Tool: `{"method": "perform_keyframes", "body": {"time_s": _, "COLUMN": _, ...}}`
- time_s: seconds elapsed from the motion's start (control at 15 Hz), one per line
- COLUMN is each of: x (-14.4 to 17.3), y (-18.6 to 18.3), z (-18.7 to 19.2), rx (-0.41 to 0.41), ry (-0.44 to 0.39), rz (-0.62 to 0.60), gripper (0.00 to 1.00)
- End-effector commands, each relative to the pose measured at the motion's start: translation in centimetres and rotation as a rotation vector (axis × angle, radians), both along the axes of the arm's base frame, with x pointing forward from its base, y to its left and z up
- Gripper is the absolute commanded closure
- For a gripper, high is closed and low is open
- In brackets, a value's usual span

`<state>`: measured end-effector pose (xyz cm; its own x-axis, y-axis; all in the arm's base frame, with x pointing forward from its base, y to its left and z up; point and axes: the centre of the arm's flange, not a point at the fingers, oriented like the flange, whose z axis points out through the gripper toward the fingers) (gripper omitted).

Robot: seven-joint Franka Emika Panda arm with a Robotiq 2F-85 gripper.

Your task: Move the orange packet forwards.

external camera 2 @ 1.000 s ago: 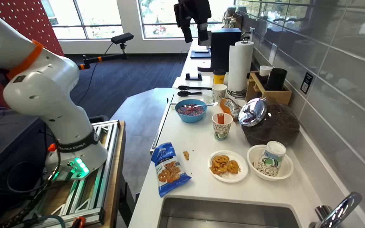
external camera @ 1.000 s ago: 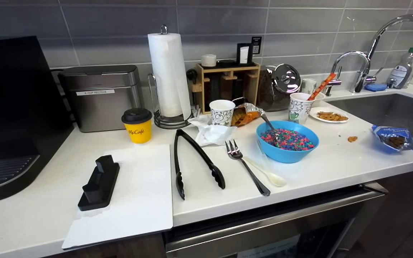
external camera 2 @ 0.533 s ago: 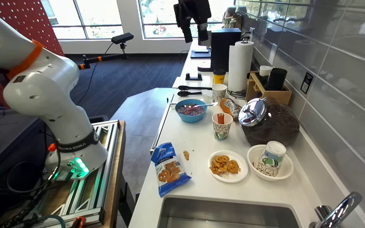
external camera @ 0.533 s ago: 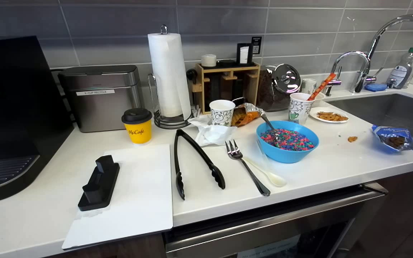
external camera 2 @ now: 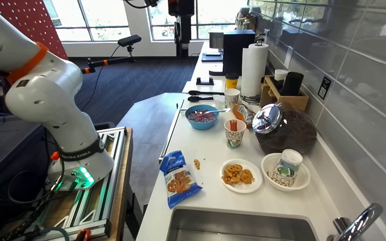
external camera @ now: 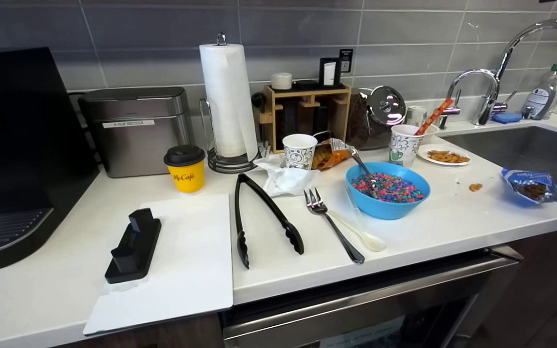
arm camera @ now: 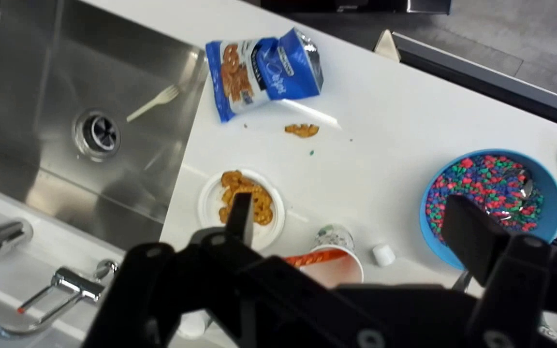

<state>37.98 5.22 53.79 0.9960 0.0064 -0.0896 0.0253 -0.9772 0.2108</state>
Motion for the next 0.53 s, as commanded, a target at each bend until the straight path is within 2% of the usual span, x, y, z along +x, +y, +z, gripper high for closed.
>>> {"method": "perform_keyframes", "body": {"time_s": 0.0, "x": -2.2, "y": 0.3, "z": -1.7, "rx": 0.049, "ry": 0.054, "rz": -0.185, "gripper": 0.00}}
{"method": "perform_keyframes", "body": {"time_s": 0.13, "x": -2.6, "y": 2.2, "z": -2.8, "rx": 0.116, "ry": 0.054, "rz": -0.270, "gripper": 0.00}}
{"method": "perform_keyframes", "body": {"time_s": 0.33, "x": -2.9, "y": 7.7, "z": -4.1, "rx": 0.255, "ry": 0.043, "rz": -0.362, "gripper": 0.00}}
{"method": "perform_keyframes", "body": {"time_s": 0.47, "x": -2.8, "y": 11.9, "z": -5.1, "rx": 0.290, "ry": -0.065, "rz": -0.362, "gripper": 0.00}}
